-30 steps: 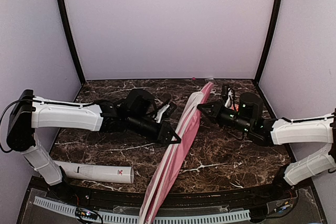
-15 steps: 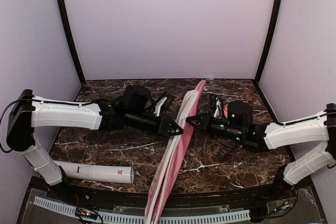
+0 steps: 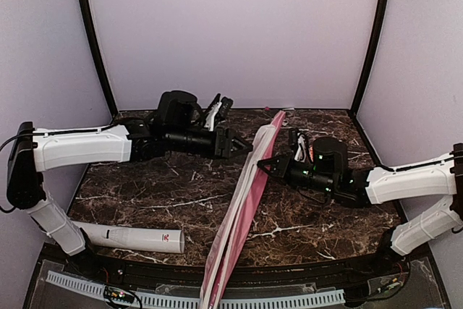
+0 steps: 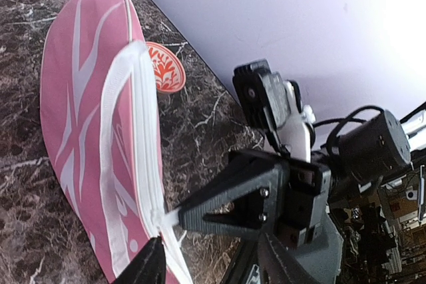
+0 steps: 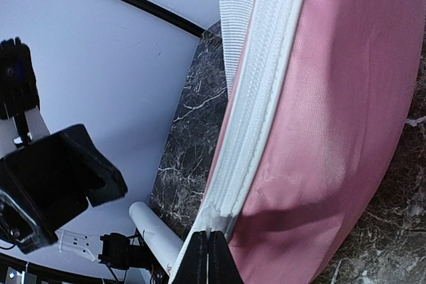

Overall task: Pack up the badminton gear
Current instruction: Zip the zipper on the racket bag.

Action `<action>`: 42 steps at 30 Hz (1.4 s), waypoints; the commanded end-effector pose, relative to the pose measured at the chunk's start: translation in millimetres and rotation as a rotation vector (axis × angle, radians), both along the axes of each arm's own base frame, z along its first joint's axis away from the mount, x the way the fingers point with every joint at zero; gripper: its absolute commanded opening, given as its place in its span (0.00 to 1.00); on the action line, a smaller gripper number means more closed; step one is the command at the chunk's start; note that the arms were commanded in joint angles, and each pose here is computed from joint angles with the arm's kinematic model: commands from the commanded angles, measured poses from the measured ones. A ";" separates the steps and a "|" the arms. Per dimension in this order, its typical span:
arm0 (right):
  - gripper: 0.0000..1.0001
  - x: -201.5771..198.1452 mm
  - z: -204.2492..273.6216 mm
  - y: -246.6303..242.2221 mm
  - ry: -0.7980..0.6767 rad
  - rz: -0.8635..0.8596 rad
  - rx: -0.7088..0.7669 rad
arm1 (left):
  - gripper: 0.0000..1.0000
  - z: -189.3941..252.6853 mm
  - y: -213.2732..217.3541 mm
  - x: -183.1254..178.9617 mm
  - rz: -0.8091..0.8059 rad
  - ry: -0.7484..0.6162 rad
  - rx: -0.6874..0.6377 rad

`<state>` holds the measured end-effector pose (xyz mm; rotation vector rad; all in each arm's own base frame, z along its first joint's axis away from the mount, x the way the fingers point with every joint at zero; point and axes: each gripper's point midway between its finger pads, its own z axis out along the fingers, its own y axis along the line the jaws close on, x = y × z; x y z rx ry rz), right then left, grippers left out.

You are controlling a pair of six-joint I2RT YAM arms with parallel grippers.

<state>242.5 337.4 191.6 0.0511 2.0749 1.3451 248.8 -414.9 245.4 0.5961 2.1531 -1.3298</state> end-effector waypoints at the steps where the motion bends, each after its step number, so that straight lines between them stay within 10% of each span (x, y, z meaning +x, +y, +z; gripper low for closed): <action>1: 0.00 -1.1 21.1 5.1 -0.048 0.012 0.035 | 0.49 -6.3 -15.1 21.6 0.000 -0.022 0.038; 11: 0.00 -1.5 19.9 8.2 -0.041 0.024 0.040 | 0.50 -22.5 -51.0 35.9 -0.112 -0.008 0.032; 26: 0.00 -5.9 20.3 13.2 -0.033 0.058 0.042 | 0.00 -25.3 -55.6 58.6 -0.072 -0.043 0.070; 42: 0.00 -56.7 28.4 50.5 0.011 0.256 -0.080 | 0.00 69.8 15.1 124.5 0.275 -0.228 -0.034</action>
